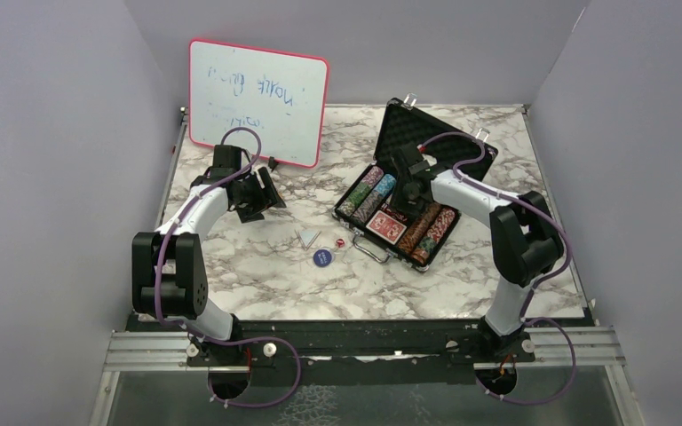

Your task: Pack up texas hold em set

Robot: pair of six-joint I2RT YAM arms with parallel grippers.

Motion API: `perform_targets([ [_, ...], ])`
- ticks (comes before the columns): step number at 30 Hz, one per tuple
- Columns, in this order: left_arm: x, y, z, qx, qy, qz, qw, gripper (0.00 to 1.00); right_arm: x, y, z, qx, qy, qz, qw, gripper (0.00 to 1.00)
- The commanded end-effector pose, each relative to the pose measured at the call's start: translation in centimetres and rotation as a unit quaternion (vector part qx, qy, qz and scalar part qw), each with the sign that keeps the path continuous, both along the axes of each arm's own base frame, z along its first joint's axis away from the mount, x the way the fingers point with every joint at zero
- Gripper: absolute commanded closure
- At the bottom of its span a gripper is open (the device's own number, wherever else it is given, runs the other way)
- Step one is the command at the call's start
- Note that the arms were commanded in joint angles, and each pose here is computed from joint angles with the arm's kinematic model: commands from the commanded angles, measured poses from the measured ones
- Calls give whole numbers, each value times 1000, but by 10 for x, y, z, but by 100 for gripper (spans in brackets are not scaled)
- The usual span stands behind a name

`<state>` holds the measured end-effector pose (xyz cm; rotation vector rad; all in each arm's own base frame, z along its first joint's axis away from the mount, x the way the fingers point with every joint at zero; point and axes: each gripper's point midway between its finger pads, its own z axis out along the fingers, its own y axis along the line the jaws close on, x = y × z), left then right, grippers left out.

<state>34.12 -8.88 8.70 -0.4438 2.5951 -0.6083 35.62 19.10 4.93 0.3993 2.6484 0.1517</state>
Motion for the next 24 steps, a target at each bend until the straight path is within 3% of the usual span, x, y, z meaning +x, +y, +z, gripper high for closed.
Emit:
perform_targets([
  [1, 6, 0, 6, 7, -13, -3, 1000, 29, -4, 3, -14, 6, 19, 0, 1000, 53],
  [17, 5, 1, 6, 8, -13, -3, 1000, 29, 9, -16, 26, -36, -35, -5, 999, 47],
  [24, 4, 1, 4, 9, -11, -2, 1000, 29, -1, -18, 22, -32, -20, -11, 999, 52],
])
